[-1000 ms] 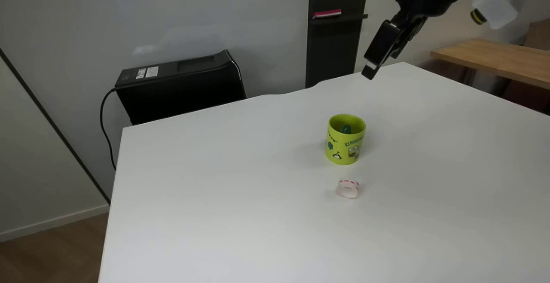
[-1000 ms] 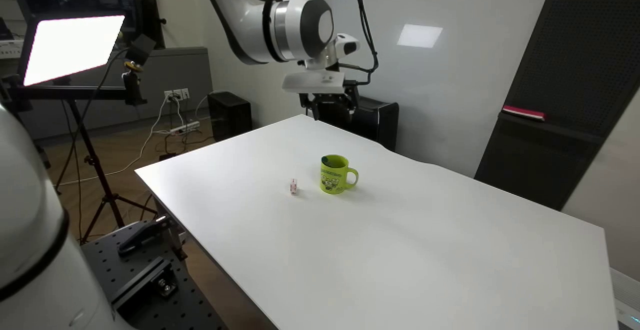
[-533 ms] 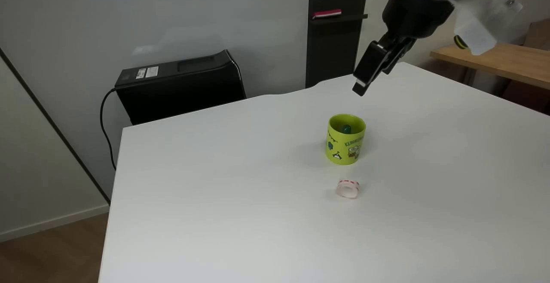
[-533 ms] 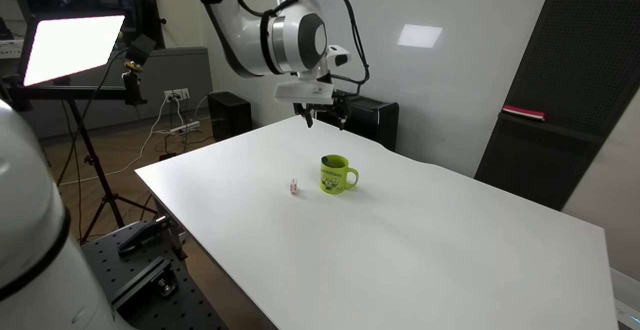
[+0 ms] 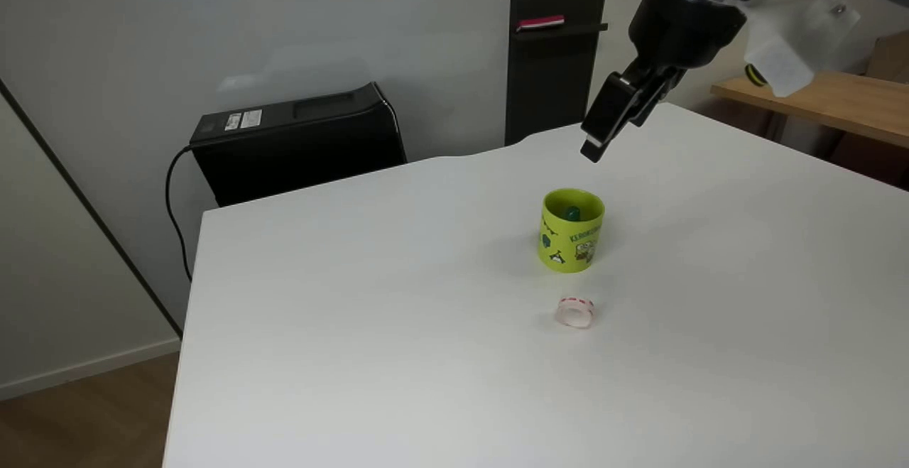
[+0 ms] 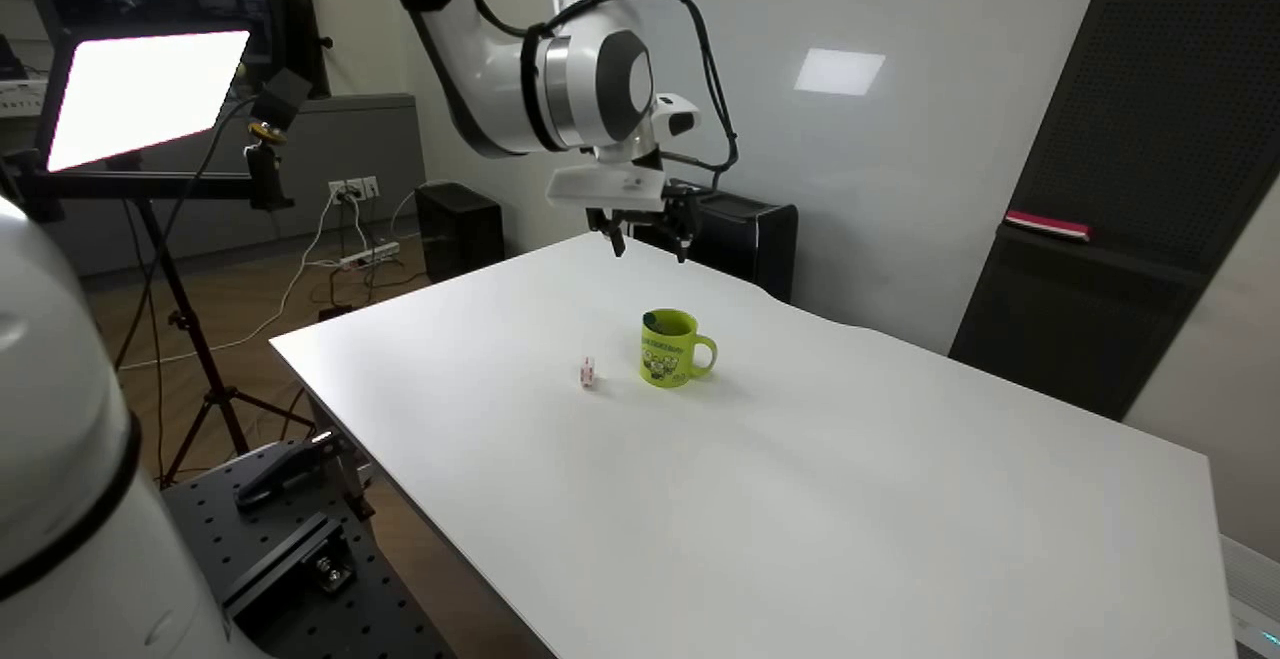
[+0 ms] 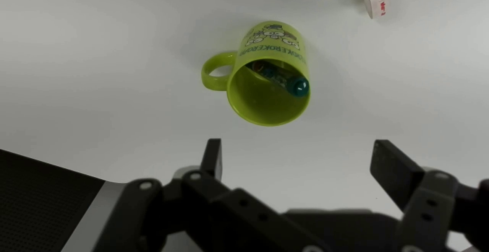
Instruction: Remove the marker from the mug and put it on the table
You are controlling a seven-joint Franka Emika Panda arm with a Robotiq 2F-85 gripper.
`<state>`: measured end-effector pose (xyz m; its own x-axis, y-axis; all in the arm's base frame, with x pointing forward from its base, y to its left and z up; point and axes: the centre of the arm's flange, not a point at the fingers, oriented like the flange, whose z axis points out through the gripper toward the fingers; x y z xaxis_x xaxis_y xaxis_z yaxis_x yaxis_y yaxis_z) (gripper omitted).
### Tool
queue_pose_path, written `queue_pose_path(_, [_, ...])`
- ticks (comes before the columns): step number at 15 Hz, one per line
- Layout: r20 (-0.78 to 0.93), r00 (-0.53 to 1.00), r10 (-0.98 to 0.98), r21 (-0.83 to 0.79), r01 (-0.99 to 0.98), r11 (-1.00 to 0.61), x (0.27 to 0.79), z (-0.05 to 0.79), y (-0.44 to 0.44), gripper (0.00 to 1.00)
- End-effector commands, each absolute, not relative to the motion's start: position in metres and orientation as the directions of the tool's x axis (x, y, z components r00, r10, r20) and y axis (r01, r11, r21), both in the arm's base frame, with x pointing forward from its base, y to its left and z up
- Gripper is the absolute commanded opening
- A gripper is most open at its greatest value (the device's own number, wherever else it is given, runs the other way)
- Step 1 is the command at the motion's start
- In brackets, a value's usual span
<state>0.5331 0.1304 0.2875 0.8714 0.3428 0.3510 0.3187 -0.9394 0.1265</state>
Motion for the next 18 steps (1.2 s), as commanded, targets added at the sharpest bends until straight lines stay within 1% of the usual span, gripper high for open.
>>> queue_pose_path(1, [0.351,0.871,0.343,0.126,0.319,-0.939,0.533,0.287,0.130,1.00])
queue_pose_path(4, [0.351,0.871,0.343,0.126,0.318,-0.940,0.533,0.287,0.130,1.00])
queue_pose_path(11, [0.337,0.866,0.369,0.195,0.319,-0.927,0.535,0.273,0.126,1.00])
queue_pose_path(18, [0.321,0.872,0.370,0.199,0.320,-0.926,0.537,0.253,0.130,1.00])
